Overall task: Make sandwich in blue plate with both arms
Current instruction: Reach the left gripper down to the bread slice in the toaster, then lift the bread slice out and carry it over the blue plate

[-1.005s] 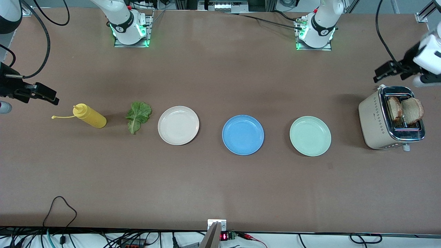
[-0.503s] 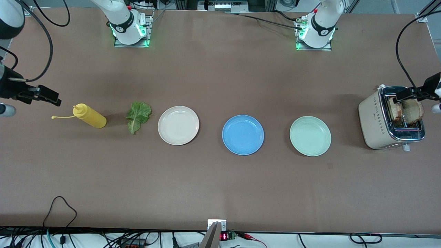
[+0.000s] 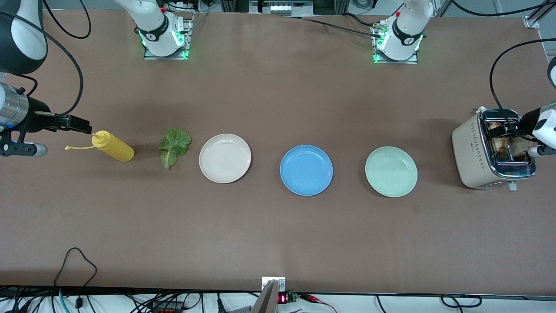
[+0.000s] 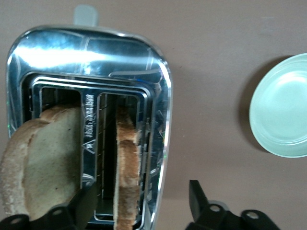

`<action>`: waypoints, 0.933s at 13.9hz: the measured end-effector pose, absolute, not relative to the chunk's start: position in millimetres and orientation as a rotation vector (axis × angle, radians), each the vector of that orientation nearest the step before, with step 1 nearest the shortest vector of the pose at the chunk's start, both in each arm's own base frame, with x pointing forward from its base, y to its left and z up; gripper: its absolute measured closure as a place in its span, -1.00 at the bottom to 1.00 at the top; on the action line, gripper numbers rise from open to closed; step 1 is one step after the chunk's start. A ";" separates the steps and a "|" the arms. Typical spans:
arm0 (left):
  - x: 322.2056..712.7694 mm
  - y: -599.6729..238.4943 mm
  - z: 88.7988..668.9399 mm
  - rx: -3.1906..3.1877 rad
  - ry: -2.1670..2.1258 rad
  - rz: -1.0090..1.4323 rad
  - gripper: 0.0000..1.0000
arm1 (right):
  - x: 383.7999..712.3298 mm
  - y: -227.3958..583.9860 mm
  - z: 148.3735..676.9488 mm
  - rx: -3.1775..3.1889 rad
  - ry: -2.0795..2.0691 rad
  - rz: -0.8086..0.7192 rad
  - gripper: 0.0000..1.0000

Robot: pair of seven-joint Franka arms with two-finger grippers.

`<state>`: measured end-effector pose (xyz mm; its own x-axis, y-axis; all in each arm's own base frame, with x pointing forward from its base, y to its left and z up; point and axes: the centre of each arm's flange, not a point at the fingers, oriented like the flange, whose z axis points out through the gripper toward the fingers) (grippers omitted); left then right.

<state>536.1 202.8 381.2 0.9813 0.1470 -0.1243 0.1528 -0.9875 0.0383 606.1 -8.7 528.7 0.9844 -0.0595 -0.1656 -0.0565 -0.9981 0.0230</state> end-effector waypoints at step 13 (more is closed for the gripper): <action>530.7 232.7 396.6 3.044 0.203 -0.277 0.84 | 600.1 -30.7 521.7 3.102 -0.149 -0.353 -1.00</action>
